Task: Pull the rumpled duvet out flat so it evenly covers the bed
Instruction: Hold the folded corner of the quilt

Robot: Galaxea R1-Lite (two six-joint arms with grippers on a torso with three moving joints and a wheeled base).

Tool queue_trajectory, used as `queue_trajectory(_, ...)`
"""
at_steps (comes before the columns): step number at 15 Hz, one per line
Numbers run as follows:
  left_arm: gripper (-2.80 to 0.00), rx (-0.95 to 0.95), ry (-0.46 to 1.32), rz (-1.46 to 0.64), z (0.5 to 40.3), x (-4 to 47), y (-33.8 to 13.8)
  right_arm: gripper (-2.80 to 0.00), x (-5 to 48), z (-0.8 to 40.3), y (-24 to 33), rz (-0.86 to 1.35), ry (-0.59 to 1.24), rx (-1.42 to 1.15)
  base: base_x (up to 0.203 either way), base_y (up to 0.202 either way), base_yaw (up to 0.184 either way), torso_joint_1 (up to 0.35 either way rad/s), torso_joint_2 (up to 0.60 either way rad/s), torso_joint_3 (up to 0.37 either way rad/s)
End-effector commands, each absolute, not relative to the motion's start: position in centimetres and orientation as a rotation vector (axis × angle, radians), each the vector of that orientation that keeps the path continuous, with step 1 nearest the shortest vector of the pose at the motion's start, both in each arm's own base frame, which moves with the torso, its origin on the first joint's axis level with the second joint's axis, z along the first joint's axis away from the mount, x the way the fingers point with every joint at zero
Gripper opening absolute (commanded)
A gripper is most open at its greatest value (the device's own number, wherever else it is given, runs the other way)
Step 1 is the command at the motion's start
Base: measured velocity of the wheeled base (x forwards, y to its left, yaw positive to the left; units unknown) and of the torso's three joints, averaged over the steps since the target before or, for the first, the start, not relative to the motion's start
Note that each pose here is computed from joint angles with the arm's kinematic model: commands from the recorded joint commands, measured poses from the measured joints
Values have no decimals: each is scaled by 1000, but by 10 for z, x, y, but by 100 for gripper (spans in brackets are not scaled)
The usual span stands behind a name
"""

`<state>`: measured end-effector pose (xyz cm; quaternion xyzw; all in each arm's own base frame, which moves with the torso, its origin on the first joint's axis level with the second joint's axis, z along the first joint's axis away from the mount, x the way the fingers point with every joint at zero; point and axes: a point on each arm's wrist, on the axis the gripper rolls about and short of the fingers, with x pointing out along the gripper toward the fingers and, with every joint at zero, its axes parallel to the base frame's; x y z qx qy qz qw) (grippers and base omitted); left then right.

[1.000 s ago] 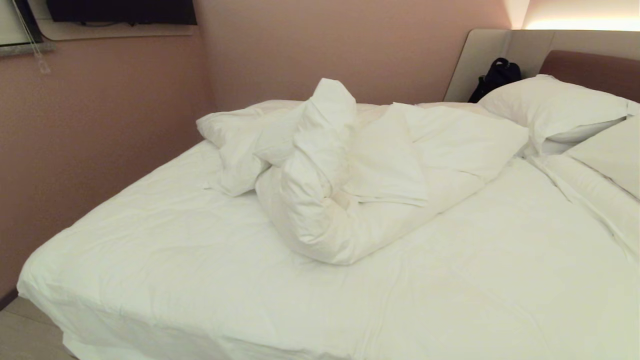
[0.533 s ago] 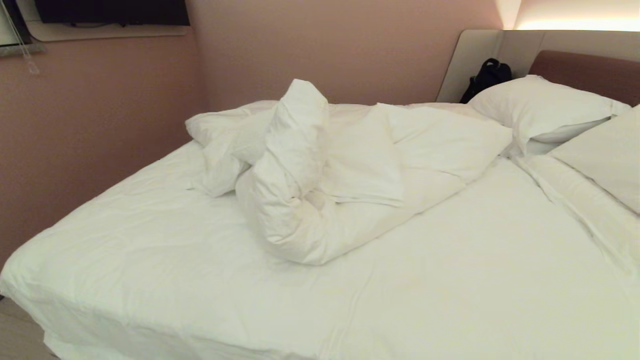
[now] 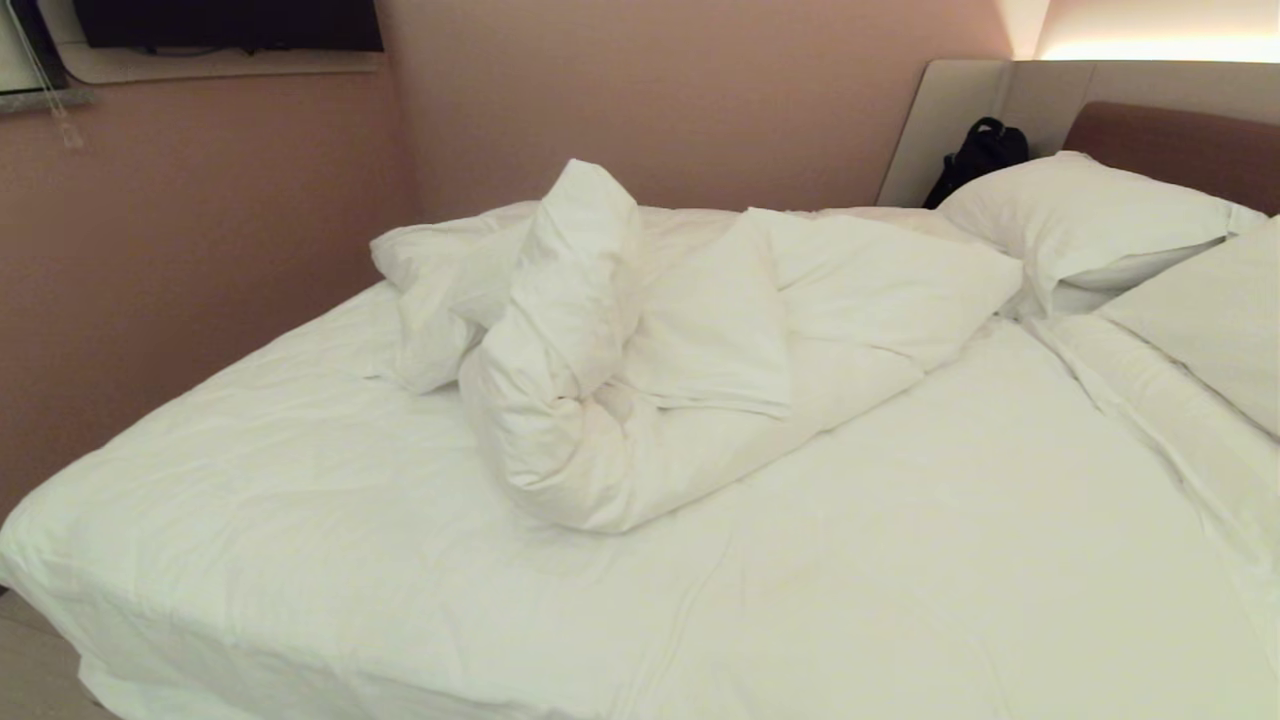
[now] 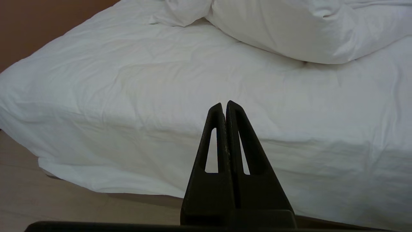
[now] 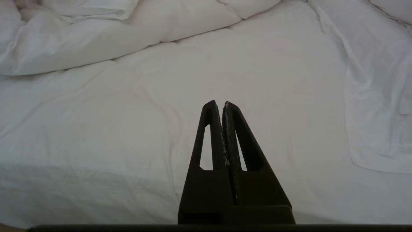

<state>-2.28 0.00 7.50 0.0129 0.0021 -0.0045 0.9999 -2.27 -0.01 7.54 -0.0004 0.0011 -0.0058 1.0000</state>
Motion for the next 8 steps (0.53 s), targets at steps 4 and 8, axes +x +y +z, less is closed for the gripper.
queue_trajectory(4,-280,28,4,-11,75,-23,0,-280,-23,75,0,-11,3,-2,0,0,0,0,0,0)
queue_trajectory(8,-280,26,4,-9,75,-23,0,-280,-23,75,0,-11,3,-2,0,0,0,0,0,0)
